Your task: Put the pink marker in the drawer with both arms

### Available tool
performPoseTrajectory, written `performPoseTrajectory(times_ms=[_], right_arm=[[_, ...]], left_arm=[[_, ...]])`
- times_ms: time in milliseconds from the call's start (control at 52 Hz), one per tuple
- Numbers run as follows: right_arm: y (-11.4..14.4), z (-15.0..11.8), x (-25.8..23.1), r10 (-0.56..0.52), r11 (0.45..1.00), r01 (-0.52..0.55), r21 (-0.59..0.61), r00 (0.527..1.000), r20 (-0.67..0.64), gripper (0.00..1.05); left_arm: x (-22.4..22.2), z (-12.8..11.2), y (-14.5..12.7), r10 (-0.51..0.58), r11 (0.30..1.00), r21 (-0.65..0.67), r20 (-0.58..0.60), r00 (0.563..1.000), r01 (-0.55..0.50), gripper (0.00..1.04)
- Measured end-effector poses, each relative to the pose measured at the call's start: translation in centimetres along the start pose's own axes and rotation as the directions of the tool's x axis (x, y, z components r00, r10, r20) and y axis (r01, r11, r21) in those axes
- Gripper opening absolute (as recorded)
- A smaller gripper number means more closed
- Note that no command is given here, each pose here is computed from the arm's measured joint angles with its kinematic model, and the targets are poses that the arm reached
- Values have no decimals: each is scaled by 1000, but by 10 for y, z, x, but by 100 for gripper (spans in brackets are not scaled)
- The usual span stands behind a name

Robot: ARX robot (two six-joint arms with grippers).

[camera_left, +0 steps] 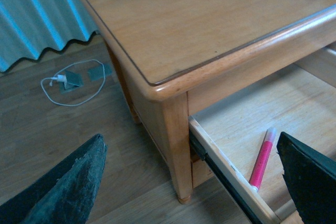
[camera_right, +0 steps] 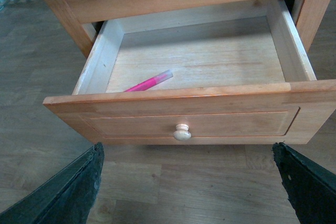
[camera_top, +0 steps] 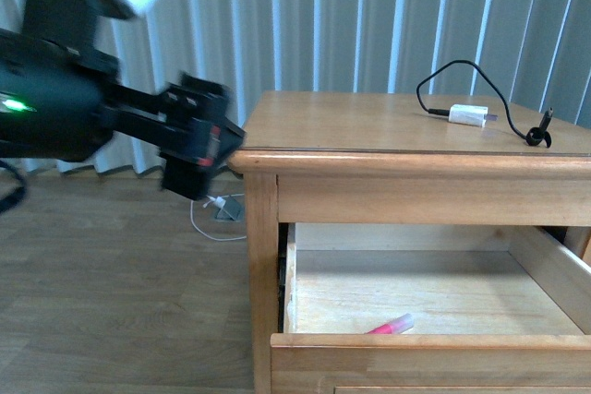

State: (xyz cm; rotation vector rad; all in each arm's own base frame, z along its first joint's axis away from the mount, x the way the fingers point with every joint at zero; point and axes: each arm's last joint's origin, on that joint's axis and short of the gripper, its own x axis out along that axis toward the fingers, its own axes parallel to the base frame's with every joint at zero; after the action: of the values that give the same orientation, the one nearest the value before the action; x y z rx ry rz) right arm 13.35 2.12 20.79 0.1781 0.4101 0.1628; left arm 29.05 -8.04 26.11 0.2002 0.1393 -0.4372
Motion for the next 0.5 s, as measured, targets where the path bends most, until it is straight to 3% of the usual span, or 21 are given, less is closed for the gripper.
performPoseTrajectory(times_ms=[269,404,500], right_arm=[[0,0,0,0,1000,0,0,1000,0,96],[0,0,0,0,1000,0,0,1000,0,96],[0,0,0,0,1000,0,0,1000,0,96]], left_arm=[[-111,-14,36,200,970,-153,69,977,-188,99],[-149,-37,34,308,936,-193,39,951,-295,99],[-155,-39,31,319,933,-191,48,946,-305,99]])
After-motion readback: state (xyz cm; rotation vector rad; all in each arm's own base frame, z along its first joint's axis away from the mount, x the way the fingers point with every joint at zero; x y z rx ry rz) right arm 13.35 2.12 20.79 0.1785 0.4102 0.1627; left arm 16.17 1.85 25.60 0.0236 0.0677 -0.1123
